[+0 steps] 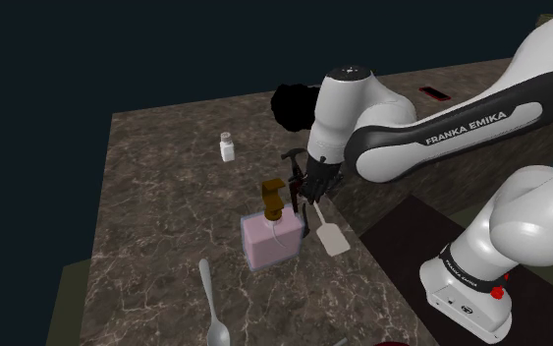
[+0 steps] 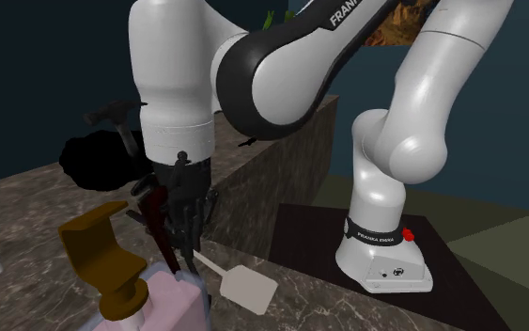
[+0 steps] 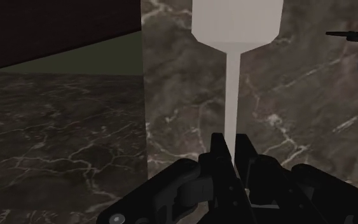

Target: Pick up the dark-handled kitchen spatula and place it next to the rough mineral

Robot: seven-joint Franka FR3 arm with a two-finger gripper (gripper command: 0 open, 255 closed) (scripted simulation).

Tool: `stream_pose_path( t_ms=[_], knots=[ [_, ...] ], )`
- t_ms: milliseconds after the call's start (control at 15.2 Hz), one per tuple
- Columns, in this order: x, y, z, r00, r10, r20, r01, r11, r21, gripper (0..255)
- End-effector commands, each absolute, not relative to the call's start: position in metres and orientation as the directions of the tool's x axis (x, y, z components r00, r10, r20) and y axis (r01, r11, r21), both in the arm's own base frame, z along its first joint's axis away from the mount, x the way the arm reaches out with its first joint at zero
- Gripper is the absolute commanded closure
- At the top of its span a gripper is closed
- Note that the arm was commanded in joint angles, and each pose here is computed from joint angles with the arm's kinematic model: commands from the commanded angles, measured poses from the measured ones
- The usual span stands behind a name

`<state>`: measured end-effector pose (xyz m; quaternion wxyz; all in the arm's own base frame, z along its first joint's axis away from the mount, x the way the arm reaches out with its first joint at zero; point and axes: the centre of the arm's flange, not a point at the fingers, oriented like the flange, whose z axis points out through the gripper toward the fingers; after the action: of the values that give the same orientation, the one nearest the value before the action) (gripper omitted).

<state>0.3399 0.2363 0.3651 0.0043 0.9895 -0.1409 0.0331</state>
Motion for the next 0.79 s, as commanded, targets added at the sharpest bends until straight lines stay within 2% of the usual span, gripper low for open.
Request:
stream_pose_path(
  t_ms=[0,726],
  knots=[
    [0.341,0.236,0.375,0.958,-0.279,0.066,-0.279,-0.960,0.000,255],
    [0.341,0.236,0.434,0.958,-0.279,0.066,-0.279,-0.960,0.000,255]
  ],
)
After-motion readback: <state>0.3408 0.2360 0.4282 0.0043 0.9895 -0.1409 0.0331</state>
